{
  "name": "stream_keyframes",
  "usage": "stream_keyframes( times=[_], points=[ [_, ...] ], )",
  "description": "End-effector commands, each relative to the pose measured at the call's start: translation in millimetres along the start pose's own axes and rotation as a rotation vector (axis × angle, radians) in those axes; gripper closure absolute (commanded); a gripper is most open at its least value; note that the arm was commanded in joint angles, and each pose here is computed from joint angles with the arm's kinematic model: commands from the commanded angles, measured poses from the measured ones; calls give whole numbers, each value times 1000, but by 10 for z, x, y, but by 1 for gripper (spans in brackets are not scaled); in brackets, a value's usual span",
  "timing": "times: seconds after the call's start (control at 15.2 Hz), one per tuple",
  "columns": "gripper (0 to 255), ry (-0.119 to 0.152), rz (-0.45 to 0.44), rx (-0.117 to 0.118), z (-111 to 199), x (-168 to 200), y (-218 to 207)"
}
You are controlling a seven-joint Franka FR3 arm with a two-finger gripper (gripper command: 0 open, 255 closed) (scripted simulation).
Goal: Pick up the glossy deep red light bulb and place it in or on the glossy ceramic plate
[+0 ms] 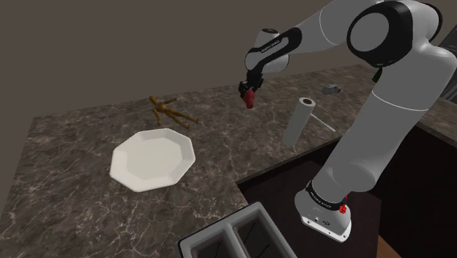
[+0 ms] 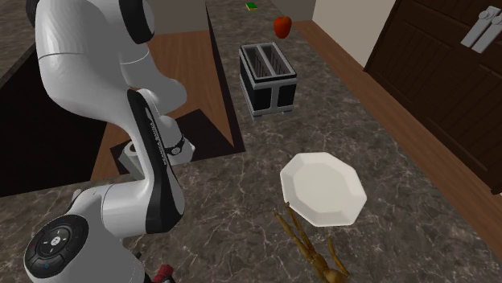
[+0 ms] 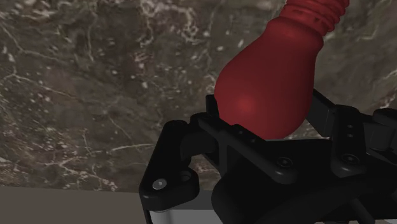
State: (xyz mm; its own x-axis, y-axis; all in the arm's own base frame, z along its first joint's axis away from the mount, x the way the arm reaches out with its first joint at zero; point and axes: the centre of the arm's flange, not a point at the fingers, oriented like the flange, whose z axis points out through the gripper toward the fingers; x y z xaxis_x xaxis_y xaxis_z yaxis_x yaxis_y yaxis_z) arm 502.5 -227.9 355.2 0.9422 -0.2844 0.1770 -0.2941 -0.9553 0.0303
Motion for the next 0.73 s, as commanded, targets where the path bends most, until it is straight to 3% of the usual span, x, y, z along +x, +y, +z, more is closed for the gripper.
stream_keyframes(
  times=[0.0,0.2,0.66],
  points=[
    [255,0,0,0,0,0,0],
    [255,0,0,0,0,0,0],
    [255,0,0,0,-363,65,12]
  ],
)
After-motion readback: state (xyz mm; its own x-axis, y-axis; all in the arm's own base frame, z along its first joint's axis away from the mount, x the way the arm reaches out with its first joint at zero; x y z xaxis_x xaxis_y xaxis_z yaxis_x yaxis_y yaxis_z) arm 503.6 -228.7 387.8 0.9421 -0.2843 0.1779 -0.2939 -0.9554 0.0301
